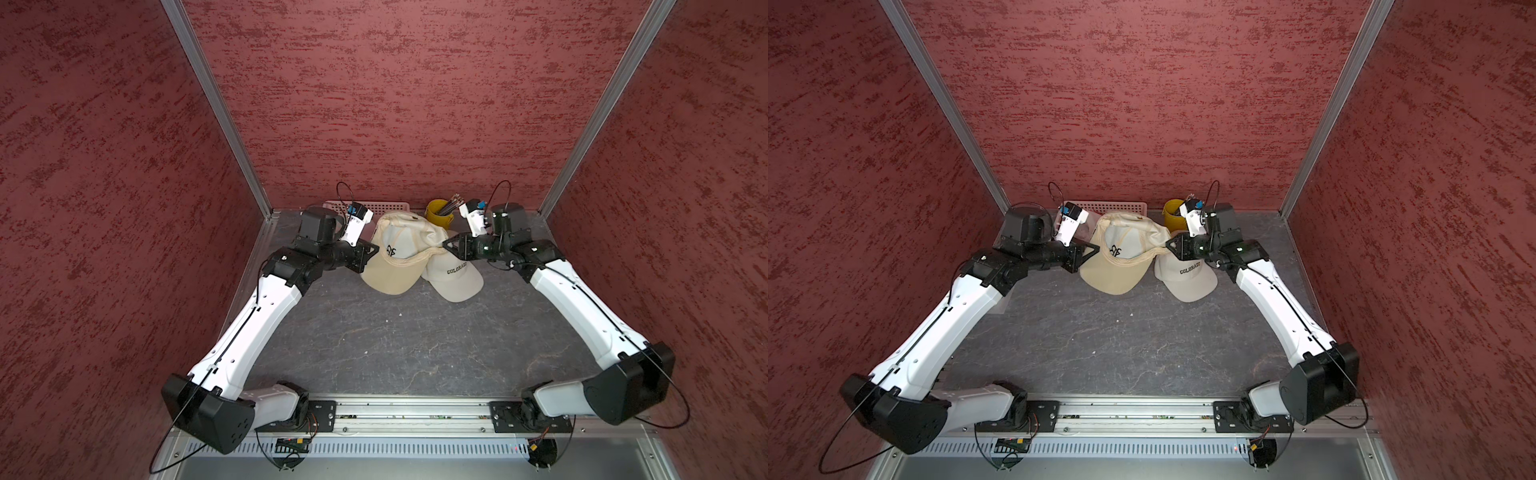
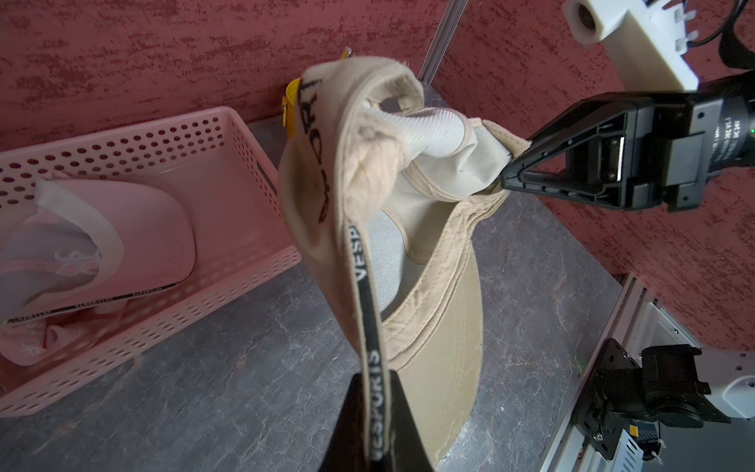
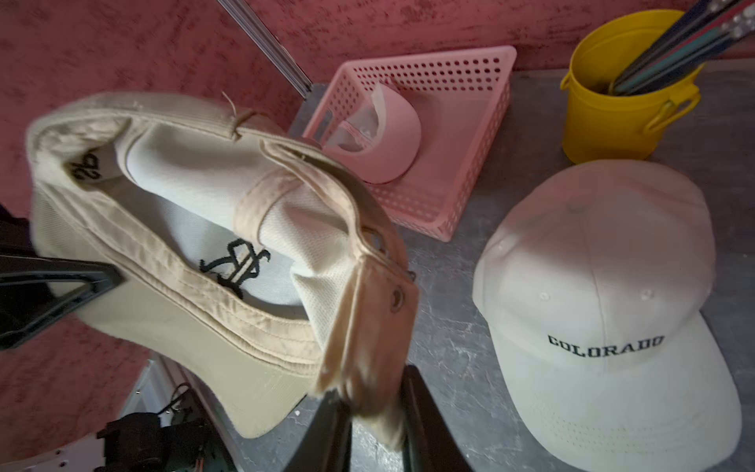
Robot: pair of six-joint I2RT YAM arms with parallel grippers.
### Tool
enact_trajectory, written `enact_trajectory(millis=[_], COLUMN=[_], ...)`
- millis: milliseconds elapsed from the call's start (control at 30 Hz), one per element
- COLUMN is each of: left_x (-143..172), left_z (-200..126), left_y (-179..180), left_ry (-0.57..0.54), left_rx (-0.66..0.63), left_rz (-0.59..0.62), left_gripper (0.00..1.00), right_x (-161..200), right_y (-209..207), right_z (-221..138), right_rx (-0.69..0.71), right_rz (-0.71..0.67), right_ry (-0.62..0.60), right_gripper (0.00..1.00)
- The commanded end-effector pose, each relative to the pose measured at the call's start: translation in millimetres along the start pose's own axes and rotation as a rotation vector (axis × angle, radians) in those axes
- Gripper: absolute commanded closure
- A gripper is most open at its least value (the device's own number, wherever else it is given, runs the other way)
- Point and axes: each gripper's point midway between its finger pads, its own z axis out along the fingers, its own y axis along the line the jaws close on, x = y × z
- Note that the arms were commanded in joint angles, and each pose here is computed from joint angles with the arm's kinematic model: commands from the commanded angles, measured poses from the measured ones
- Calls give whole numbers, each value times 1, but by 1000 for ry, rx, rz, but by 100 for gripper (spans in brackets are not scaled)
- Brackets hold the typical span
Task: Turn the baseball cap inside out
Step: Turn over the baseball cap.
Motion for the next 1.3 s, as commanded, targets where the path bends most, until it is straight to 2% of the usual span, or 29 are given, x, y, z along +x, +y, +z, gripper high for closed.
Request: enact_trajectory(millis=[0,133,267,433,567,700,767,833,933,1067,1200,1267], left_x=[13,47,83,90,78,84,91,98,108,98,90,86], left_z=[12,37,56,55,39,23,15,8,5,8,11,12], left_y=[-1,-11,-7,-3,-11,-27,-32,-40,-44,-50,-56,-56], left_ry=[60,196,310,304,229,271,319,370,419,413,406,411], left_rx=[-30,-6,-2,1,76,152,177,228,230,252,294,295], left_rz=[-35,-54,-103,-120,-123,-53,-13,37,141,207,252,278], left_gripper=[100,100,100,100,100,100,100,100,100,100,100,100], right_x=[7,17,28,53,77,64,54,50,53,71,86,91], right_y=[-26,-29,-41,-38,-36,-12,4,14,29,44,48,41], right_z=[4,18,34,66,79,55,36,21,4,-7,-6,-1], right_rx=[282,396,497,448,383,250,157,71,-53,-202,-276,-267], right_rz=[-71,-89,-96,-104,-96,-127,-183,-264,-392,-552,-615,-630], right_ry=[14,-34,-55,65,140,89,76,81,99,141,193,220], right_gripper=[76,74,67,60,53,40,38,37,37,38,39,40])
